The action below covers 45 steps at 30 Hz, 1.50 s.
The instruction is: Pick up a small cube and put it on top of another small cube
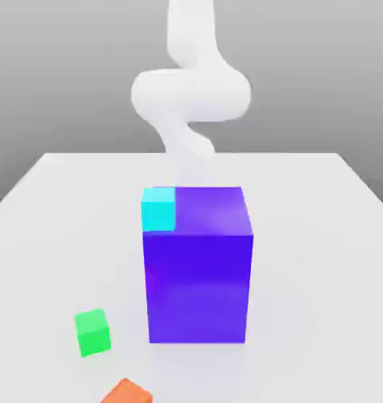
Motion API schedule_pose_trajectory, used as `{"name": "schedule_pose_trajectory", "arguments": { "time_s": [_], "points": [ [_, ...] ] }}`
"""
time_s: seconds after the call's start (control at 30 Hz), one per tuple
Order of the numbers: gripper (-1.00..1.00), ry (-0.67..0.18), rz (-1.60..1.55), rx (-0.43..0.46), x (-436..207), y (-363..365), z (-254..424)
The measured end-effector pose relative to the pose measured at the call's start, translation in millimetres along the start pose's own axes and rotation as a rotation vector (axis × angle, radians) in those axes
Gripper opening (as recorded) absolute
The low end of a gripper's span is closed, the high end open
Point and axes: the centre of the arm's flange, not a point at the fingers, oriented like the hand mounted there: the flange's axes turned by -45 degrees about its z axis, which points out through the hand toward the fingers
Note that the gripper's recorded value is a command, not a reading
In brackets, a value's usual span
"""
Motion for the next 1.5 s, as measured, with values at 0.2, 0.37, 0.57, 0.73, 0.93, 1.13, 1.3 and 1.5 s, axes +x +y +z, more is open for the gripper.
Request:
{"name": "schedule_pose_trajectory", "arguments": {
  "time_s": [0.2,0.37,0.57,0.73,0.93,1.13,1.3,1.5],
  "points": [
    [0.0,-0.132,0.101,-0.047,12.5,40.0,92.9],
    [0.0,-0.237,0.187,-0.086,7.4,80.1,169.6],
    [0.0,-0.362,0.299,-0.137,-19.0,137.6,259.2],
    [0.0,-0.464,0.393,-0.177,-57.9,186.6,329.7],
    [0.0,-0.587,0.498,-0.219,-123.2,238.5,408.0],
    [0.0,-0.7,0.601,-0.26,-207.0,285.9,475.1],
    [-1.0,-0.71,0.61,-0.264,-250.1,291.0,518.2],
    [-1.0,-0.71,0.611,-0.263,-250.0,291.2,518.0]
  ]
}}
